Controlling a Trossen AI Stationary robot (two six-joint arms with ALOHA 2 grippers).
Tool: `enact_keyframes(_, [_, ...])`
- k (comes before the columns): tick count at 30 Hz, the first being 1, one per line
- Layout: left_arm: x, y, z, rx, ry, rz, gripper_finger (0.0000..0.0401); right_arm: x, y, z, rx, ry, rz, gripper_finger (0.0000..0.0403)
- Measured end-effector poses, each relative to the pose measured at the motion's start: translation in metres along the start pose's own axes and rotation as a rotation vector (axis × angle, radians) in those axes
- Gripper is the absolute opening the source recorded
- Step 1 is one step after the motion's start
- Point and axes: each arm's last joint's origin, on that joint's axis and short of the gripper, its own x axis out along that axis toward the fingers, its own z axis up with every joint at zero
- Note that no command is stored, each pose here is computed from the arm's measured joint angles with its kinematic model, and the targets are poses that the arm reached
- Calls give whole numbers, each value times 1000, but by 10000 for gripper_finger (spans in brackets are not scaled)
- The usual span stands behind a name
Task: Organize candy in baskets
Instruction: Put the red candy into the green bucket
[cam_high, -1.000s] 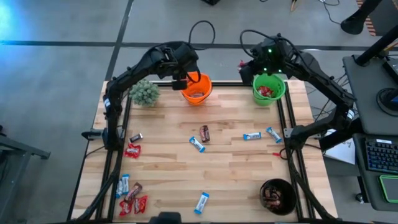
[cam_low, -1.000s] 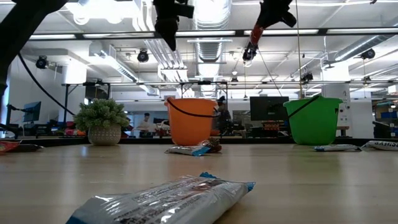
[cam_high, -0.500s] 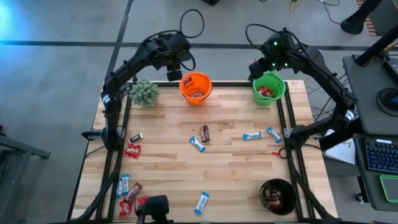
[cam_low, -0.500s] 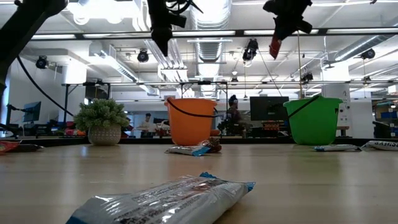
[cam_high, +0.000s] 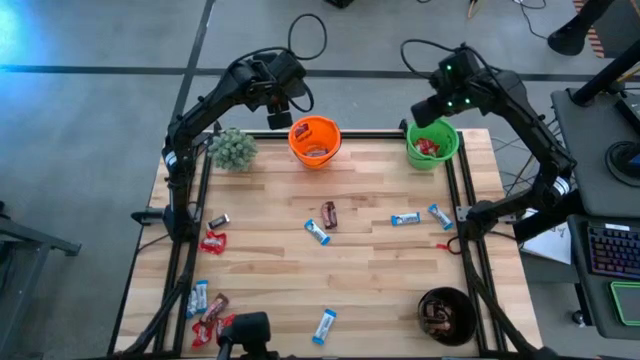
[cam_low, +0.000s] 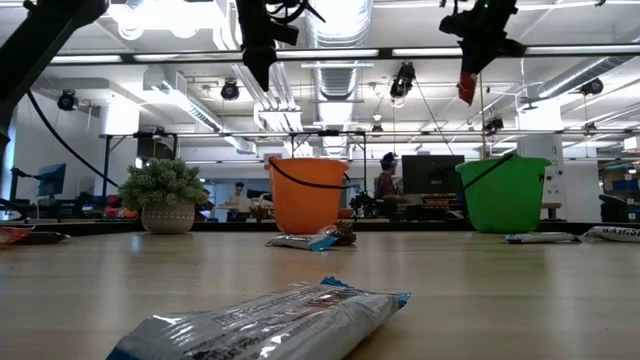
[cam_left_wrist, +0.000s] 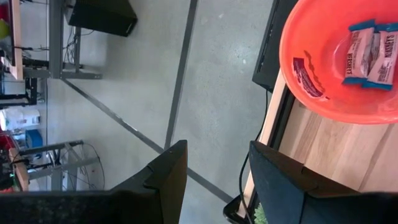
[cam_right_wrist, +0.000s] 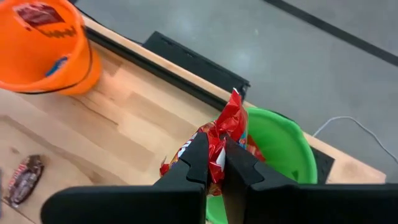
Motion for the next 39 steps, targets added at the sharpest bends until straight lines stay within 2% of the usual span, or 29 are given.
enact_keyframes(12, [5,6,-4,-15,16,5,155,19,-22,-12,25,118,-55,12])
enact_keyframes(23, [7,9,-7,-20,30,4,155,47,-23,-21,23,235,-94,12])
enact_keyframes(31, [8,9,-8,-15,41,0,155,53,-24,-22,23,261,-111,13])
enact_keyframes(39, [8,9,-9,-14,43,-2,155,54,-24,-25,-33,293,-105,13])
